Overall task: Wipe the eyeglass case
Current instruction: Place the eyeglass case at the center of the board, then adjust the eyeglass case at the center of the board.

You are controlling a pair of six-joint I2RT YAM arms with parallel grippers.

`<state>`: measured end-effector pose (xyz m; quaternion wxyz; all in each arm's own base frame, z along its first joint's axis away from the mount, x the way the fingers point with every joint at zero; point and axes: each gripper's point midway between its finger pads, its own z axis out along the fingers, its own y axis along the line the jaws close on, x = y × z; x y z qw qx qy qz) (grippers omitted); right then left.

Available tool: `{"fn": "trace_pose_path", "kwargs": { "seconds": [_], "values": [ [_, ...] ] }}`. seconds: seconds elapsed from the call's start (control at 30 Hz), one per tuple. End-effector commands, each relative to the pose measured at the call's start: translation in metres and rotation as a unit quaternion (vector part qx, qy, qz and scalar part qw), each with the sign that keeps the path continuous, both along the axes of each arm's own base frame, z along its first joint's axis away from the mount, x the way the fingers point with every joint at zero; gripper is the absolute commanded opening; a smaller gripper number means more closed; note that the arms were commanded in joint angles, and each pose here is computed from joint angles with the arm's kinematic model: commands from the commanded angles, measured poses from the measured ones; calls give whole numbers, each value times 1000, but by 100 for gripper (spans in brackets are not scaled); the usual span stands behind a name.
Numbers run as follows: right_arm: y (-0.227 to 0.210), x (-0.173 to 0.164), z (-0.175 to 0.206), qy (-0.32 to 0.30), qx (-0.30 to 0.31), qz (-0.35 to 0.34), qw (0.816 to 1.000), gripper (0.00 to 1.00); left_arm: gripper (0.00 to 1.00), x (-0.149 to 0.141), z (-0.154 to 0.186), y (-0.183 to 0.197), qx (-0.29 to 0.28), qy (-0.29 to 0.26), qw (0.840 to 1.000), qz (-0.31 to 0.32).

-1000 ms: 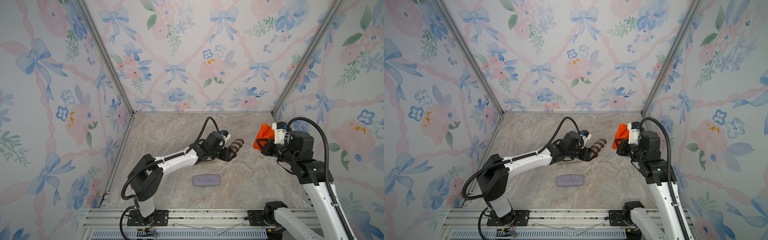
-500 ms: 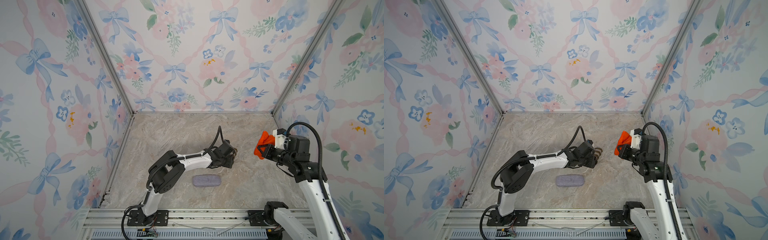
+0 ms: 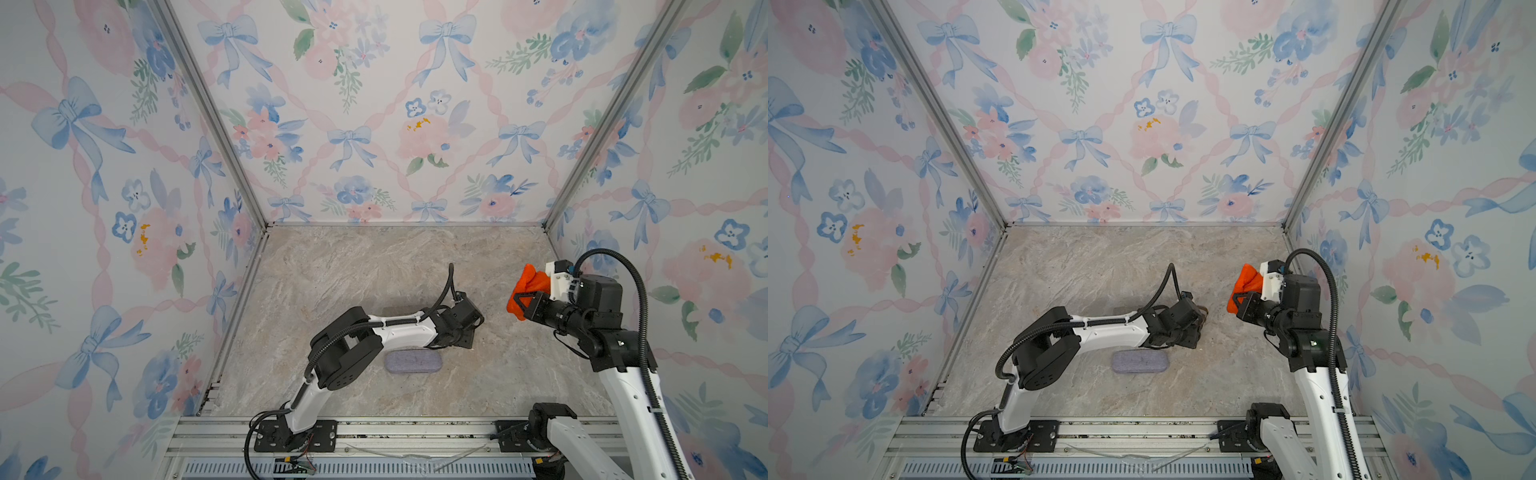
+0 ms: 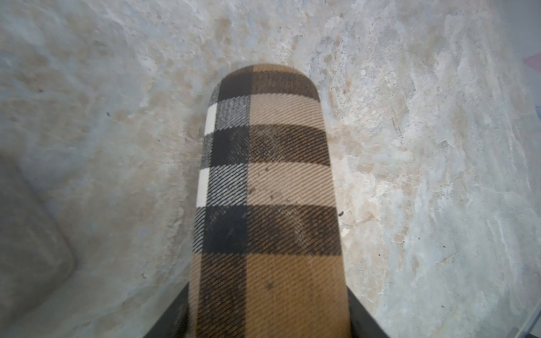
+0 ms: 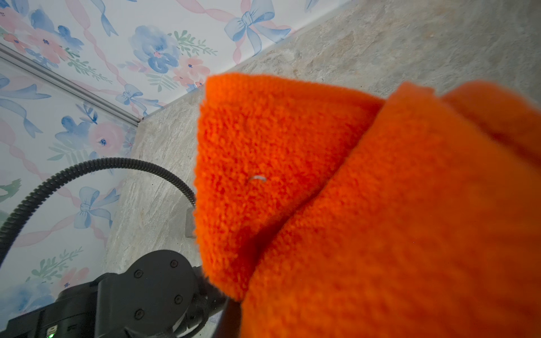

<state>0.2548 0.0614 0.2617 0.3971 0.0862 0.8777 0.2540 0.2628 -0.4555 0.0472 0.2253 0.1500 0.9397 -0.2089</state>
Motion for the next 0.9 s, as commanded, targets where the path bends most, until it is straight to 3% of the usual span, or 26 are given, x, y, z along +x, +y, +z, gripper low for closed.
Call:
{"fn": "trace_pose_path", "kwargs": {
  "seconds": [0.0,0.23,0.47,0.87],
  "values": [
    [1,-4,7,-8,-5,11,1000,0,59,-12,-23,4,20,38,999,13],
    [3,-6,8,-15,2,16,1000,0,66,-22,-27,-5,9,64,998,-2],
    [4,-7,0,-6,6,15,1000,0,80,-28,-17,-18,-12,74,997,-13],
    [3,-7,1,-12,5,13,1000,0,80,-60,3,-43,-63,133,988,-35]
  ]
}}
